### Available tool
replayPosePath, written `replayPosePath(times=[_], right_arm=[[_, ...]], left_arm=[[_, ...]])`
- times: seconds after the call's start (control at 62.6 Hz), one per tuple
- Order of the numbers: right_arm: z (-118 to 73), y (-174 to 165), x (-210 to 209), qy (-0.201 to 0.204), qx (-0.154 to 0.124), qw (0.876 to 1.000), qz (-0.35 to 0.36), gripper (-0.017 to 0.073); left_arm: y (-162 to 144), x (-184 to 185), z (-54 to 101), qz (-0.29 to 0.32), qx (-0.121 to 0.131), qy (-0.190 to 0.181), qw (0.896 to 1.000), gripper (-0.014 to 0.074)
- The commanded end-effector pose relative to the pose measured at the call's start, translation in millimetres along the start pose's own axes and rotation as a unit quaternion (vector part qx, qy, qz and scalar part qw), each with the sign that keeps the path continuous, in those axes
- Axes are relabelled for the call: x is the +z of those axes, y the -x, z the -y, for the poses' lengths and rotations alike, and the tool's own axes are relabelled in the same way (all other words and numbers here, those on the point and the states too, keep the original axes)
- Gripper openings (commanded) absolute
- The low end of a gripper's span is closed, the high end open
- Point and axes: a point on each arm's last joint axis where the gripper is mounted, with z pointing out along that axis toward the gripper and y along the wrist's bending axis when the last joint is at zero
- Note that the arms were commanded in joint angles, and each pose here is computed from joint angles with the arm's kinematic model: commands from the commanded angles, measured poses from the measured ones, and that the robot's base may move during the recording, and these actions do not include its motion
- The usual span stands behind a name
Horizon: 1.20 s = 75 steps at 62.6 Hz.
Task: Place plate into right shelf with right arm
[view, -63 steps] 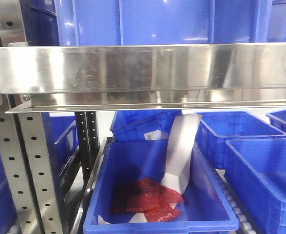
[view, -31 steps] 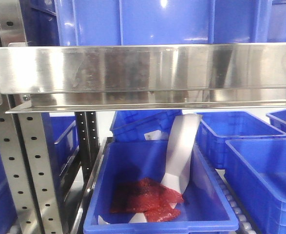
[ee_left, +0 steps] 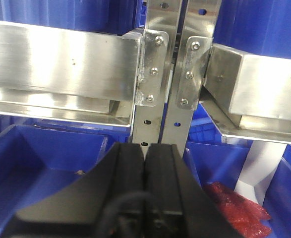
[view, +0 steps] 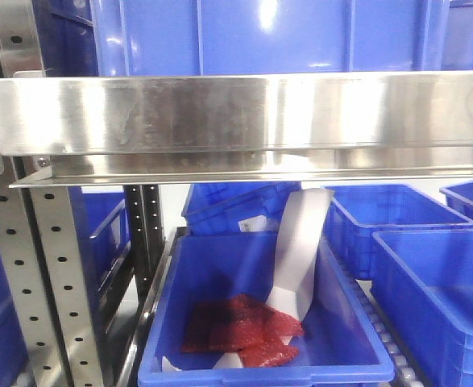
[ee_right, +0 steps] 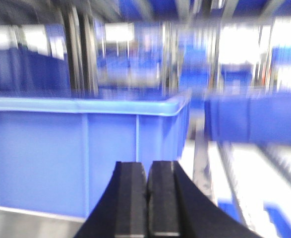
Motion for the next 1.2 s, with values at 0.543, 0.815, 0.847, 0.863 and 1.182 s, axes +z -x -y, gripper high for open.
replayPosePath(times=[0.543,0.815,0.847,0.863,1.182], right_arm=[[2.0,-14,-60,0.006,-0.007,0.994,0.108,0.0053],[2.3,-18,-60,0.005,-0.007,0.995,0.103,0.0053],[2.6,-20,-60,0.003,-0.008,0.995,0.1,0.0053],[2.9,-21,-60,0.001,-0.008,0.995,0.099,0.0053],[16.2,-79,-65,-0.089,-0.034,0.995,-0.013,0.0053]], left_arm=[[5,-1,-1.1,0.044,-0.008,0.006,0.999,-0.0128],[5,-1,-1.1,0.044,-0.008,0.006,0.999,-0.0128],[5,-1,-1.1,0.044,-0.008,0.006,0.999,-0.0128],[5,-1,-1.1,0.044,-0.008,0.006,0.999,-0.0128],[5,-1,-1.1,0.044,-0.008,0.006,0.999,-0.0128]])
